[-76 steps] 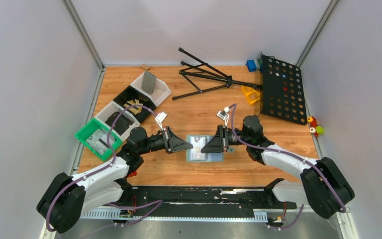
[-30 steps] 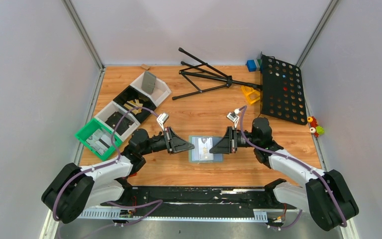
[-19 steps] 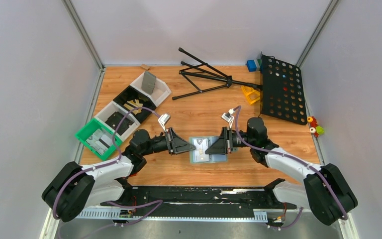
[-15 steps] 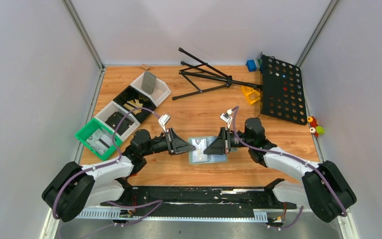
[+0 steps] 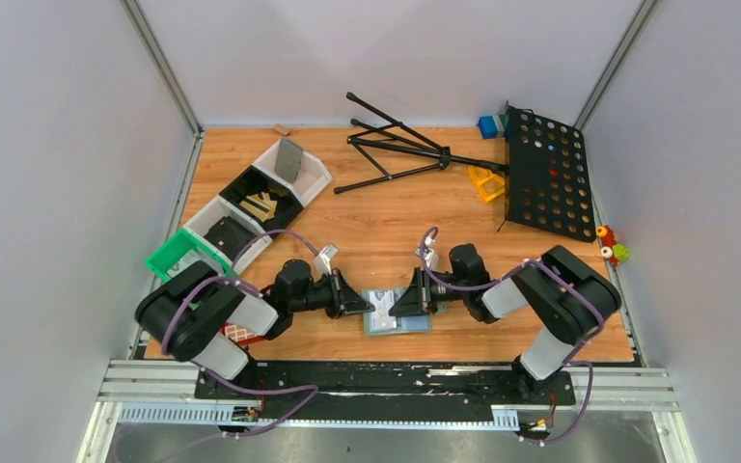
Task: Take the credit cards out of the card holder
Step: Remove the credit card from the card holder.
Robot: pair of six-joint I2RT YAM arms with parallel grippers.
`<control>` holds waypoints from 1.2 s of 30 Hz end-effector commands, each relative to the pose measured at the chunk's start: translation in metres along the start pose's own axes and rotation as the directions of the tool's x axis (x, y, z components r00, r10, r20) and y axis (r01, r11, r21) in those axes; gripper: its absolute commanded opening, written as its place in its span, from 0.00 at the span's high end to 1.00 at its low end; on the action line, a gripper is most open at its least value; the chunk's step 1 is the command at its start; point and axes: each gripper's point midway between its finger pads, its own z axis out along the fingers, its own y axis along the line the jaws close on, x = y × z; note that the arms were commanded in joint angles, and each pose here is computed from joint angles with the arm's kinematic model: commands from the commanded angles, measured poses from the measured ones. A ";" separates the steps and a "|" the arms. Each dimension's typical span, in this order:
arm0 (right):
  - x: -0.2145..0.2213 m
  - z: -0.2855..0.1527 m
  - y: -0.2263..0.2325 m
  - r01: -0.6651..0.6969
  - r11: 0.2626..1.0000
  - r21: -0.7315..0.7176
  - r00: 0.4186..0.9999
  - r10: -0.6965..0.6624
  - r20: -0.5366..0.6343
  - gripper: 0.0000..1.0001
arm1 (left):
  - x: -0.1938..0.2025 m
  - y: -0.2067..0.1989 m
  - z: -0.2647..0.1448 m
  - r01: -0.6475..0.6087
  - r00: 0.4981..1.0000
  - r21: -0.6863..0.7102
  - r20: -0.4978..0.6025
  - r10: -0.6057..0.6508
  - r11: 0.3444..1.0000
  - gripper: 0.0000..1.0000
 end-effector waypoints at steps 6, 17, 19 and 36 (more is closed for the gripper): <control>-0.007 0.015 -0.018 0.029 0.994 -0.103 0.998 -0.022 0.062 0.92 | 0.004 0.005 0.014 -0.004 1.000 0.124 0.004 0.003 0.992 1.00; -0.006 0.013 -0.037 -0.002 0.997 -0.082 0.996 0.010 0.087 0.77 | 0.010 0.019 0.018 0.058 0.998 0.129 -0.015 -0.056 0.990 1.00; -0.009 0.011 -0.038 -0.003 0.997 -0.080 0.995 0.011 0.095 0.79 | 0.009 0.018 0.019 0.057 0.998 0.131 -0.014 -0.055 0.990 1.00; -0.014 -0.005 -0.052 -0.036 0.999 -0.026 0.992 0.039 0.119 1.00 | 0.003 0.026 0.009 0.065 0.998 0.111 0.013 -0.067 0.992 1.00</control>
